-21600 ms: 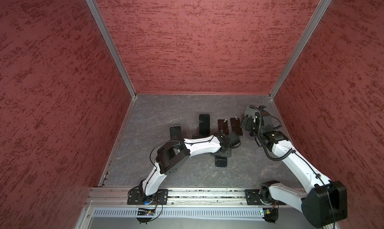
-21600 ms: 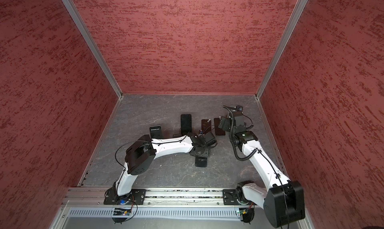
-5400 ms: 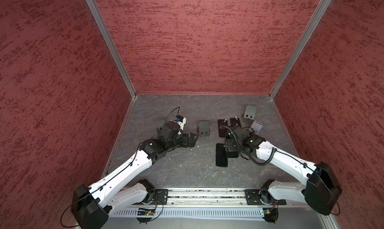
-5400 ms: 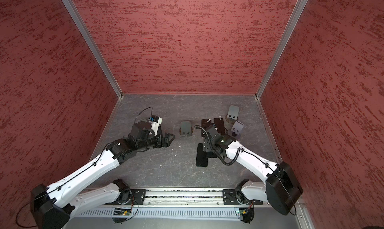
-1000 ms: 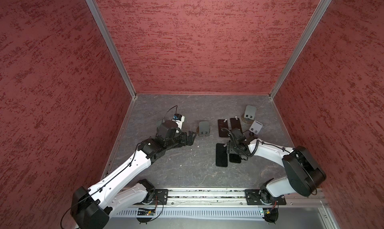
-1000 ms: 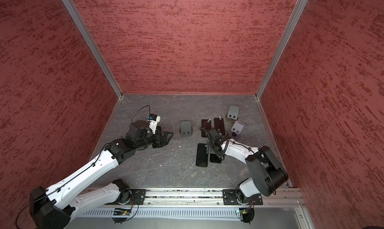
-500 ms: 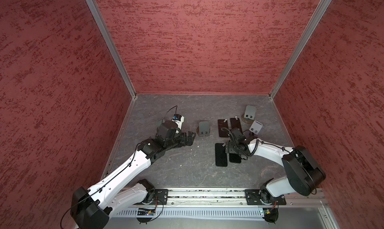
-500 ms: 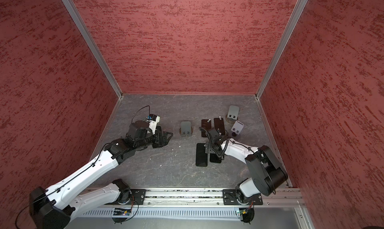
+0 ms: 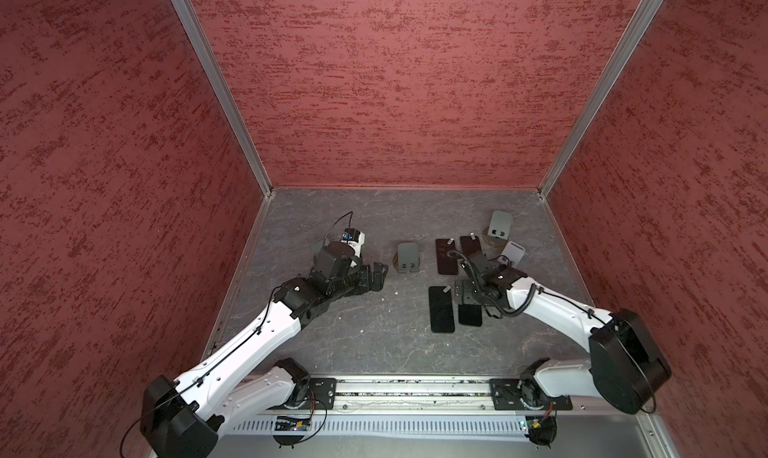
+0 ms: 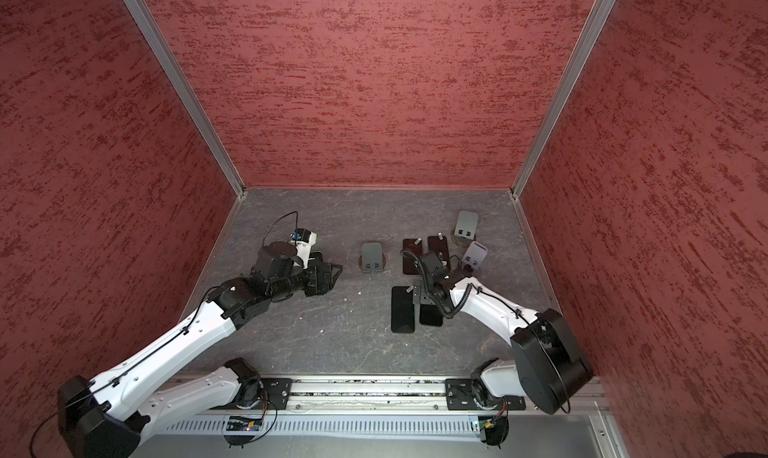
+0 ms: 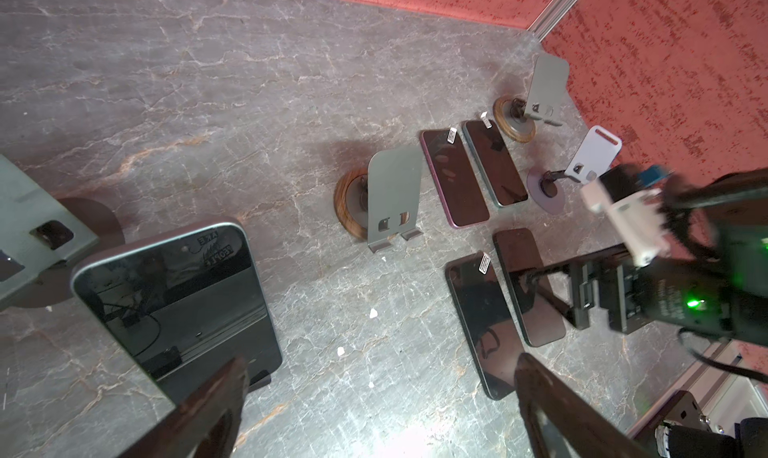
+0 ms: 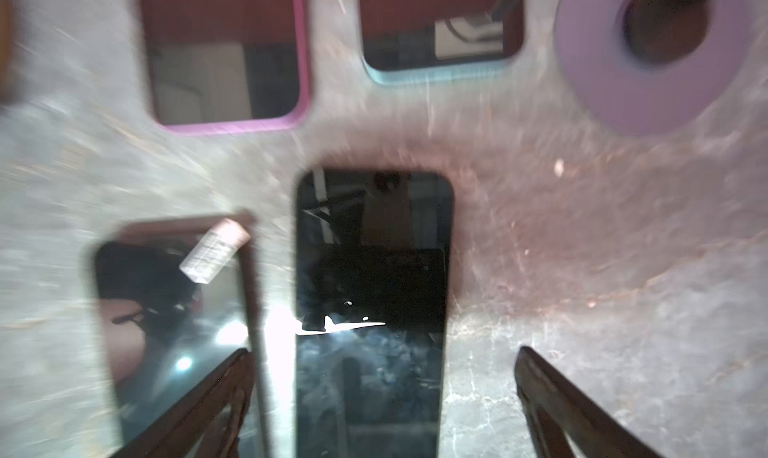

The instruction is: Remove the phone from the phone stand

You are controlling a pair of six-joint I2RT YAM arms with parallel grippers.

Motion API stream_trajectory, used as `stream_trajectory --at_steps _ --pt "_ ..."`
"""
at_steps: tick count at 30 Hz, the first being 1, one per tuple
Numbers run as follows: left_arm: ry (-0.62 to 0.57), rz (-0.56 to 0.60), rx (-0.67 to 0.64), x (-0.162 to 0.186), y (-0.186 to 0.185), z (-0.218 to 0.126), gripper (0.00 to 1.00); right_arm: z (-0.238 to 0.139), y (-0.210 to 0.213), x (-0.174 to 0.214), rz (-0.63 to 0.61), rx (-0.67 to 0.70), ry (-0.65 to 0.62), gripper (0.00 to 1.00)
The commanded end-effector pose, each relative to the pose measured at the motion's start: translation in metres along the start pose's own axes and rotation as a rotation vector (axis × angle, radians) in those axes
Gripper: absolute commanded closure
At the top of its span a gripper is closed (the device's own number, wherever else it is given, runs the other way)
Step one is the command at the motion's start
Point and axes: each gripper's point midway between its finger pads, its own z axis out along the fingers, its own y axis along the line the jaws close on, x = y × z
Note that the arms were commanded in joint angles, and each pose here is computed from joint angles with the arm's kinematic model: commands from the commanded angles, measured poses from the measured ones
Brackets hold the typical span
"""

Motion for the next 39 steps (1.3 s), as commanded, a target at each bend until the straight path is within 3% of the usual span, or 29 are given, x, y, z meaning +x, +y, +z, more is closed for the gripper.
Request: stream_trajectory --at_steps 1,8,17,25,30,39 --pt "-0.002 -0.011 -0.024 -0.002 0.004 -0.006 0.0 -0.02 0.002 -0.022 0.004 -0.017 -0.084 0.01" --pt "0.006 -0.052 -0.087 -0.001 0.015 -0.008 0.01 -0.045 0.024 -0.053 0.009 -0.126 -0.197 0.01" --pt "0.017 -0.059 -0.158 0.001 0.026 -0.017 0.0 -0.056 0.055 -0.075 0.015 -0.261 -0.242 0.01" --pt "-0.005 -0.022 -0.273 -0.01 0.043 -0.028 0.0 -0.073 0.091 -0.088 -0.022 -0.337 -0.282 0.01" --pt "-0.02 -0.02 -0.281 -0.014 0.044 -0.029 0.01 -0.081 0.109 -0.093 -0.047 -0.369 -0.3 0.01" --pt "0.037 -0.06 -0.413 0.0 0.069 -0.036 0.01 -0.104 0.135 -0.11 -0.062 -0.439 -0.375 0.01"
